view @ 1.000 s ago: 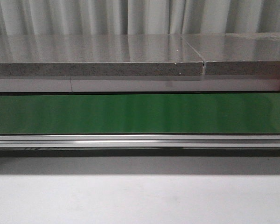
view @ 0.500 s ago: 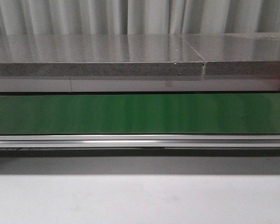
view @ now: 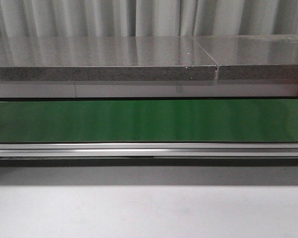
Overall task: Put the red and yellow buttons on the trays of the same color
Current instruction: 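Grasp the red button with the left gripper and carry it over the belt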
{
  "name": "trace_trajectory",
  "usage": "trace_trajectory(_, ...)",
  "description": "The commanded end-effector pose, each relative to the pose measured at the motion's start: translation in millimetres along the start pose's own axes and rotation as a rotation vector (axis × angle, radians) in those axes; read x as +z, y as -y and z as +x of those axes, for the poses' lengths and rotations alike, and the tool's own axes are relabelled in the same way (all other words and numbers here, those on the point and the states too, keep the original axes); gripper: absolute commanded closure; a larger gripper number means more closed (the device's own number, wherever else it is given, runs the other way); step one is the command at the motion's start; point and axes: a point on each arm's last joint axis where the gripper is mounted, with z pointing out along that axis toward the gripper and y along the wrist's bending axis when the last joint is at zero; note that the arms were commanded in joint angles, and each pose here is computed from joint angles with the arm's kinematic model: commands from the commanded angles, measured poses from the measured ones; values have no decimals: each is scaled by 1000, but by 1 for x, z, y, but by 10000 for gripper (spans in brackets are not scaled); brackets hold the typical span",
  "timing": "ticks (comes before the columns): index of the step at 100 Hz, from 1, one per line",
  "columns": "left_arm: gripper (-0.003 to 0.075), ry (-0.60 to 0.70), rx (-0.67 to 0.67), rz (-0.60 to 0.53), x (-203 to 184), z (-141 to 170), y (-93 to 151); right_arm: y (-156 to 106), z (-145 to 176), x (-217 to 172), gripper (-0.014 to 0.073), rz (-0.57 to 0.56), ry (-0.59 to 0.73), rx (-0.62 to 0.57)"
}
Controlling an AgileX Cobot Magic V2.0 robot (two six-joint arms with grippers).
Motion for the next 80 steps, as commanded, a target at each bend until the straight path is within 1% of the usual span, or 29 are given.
trace_trajectory(1,739,66,10,13,-10,-11,3,1,-13,-2,661,15,111,-17)
trace_trajectory(21,736,13,15,3,4,-9,5,1,-13,-2,661,15,111,-17)
trace_trajectory(28,706,12,15,2,4,-9,5,1,-13,-2,661,15,111,-17)
trace_trajectory(33,659,12,15,2,4,-9,5,1,-13,-2,661,15,111,-17)
trace_trajectory(40,553,12,15,2,4,-9,5,1,-13,-2,661,15,111,-17)
trace_trajectory(46,426,10,15,2,4,-9,5,1,-13,-2,661,15,111,-17)
trace_trajectory(47,394,10,17,2,4,-9,5,1,-13,-2,661,15,111,-17)
trace_trajectory(49,362,9,16,3,4,-9,5,1,-13,-2,661,15,111,-17)
trace_trajectory(52,283,9,16,3,4,-9,5,1,-13,-2,661,15,111,-17)
trace_trajectory(54,252,9,16,3,4,-9,5,1,-13,-2,661,15,111,-17)
trace_trajectory(55,223,9,16,3,4,-9,5,1,-13,-2,661,15,111,-17)
trace_trajectory(59,148,12,16,4,4,-9,5,1,-13,-2,661,15,111,-17)
trace_trajectory(62,113,12,16,4,4,-9,5,1,-13,-2,661,15,111,-17)
trace_trajectory(66,86,14,16,4,4,-9,5,1,-13,-2,661,15,111,-17)
trace_trajectory(80,91,42,9,10,-4,-16,5,1,-13,-2,661,15,111,-17)
